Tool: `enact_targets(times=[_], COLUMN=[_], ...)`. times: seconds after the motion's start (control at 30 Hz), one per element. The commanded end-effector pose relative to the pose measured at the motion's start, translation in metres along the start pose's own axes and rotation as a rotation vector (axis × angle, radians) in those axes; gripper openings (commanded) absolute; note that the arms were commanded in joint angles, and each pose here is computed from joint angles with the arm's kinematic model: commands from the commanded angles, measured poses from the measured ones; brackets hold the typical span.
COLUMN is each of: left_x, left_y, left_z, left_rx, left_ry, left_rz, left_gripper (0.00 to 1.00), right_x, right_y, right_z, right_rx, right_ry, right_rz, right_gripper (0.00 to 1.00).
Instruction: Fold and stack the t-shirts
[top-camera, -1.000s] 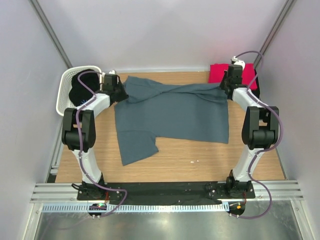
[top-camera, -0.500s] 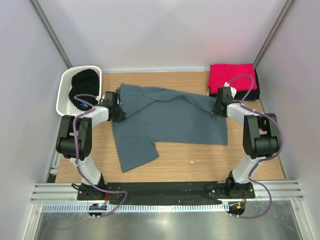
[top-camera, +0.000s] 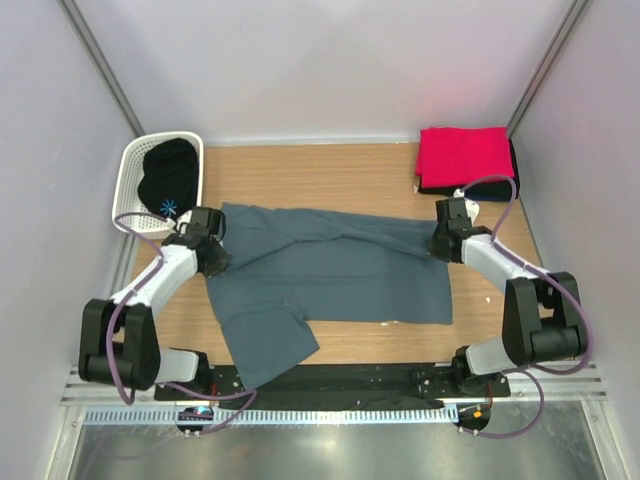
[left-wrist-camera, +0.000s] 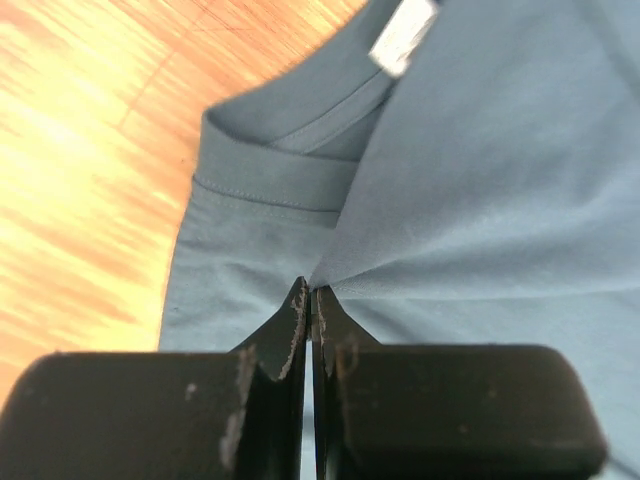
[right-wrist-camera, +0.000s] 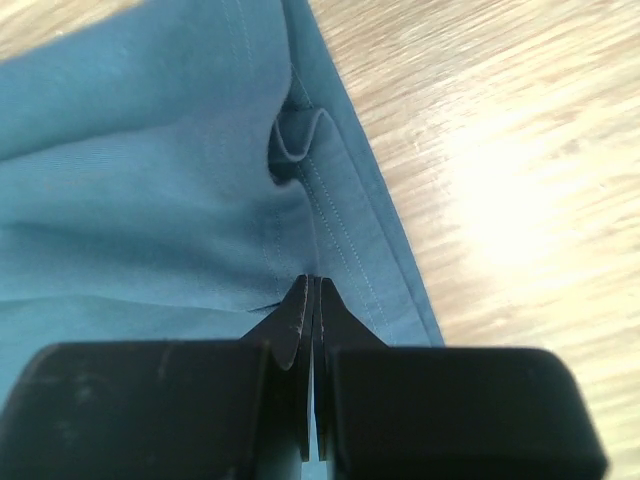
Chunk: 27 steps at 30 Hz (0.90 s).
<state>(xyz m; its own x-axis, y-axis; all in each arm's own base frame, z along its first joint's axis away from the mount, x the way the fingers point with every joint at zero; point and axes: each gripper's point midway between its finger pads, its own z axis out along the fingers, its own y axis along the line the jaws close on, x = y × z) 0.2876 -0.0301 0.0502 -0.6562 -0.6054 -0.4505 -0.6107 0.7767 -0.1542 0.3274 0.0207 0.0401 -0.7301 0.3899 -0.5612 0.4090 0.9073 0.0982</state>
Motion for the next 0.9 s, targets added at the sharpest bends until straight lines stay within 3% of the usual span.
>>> enact_targets(times=[0.0, 0.17, 0.37, 0.4, 0.43, 0.5, 0.53, 0.67, 0.87], left_x=[-0.006, -0.044, -0.138, -0.164, -0.175, -0.196, -0.222, -0.259, -0.280], left_y=[0.010, -0.028, -0.093, -0.110, -0.121, -0.136, -0.152, -0.184, -0.218], left_z=[-0.021, -0.036, -0.062, -0.081, -0.075, -0.080, -0.102, -0.090, -0.069], left_rx=[0.010, 0.122, 0.185, 0.222, 0.222, 0.239, 0.284, 0.311, 0.384], left_ry=[-0.042, -0.118, -0.290, -0.351, -0.357, -0.391, -0.454, -0.480, -0.499], left_rz=[0.037, 0.064, 0.139, 0.151, 0.167, 0.219, 0.216, 0.271, 0.368], left_gripper=[0.00, 0.00, 0.00, 0.00, 0.00, 0.00, 0.00, 0.00, 0.00], right_x=[-0.009, -0.068, -0.153, -0.156, -0.183, -0.193, -0.216, -0.251, -0.284], right_y=[-0.008, 0.001, 0.030, 0.033, 0.043, 0.052, 0.062, 0.082, 0.102], right_z=[-0.020, -0.030, -0.027, -0.012, -0.020, -0.002, -0.007, 0.005, 0.043], right_rx=[0.028, 0.058, 0.075, 0.096, 0.080, 0.082, 0.056, 0.016, -0.029], right_ry=[-0.053, -0.198, -0.362, -0.345, -0.393, -0.377, -0.418, -0.455, -0.469], right_rz=[0.014, -0.015, -0.016, -0.039, -0.022, -0.039, -0.023, -0.046, -0.100], right_gripper=[0.01, 0.01, 0.01, 0.01, 0.01, 0.01, 0.01, 0.01, 0.01])
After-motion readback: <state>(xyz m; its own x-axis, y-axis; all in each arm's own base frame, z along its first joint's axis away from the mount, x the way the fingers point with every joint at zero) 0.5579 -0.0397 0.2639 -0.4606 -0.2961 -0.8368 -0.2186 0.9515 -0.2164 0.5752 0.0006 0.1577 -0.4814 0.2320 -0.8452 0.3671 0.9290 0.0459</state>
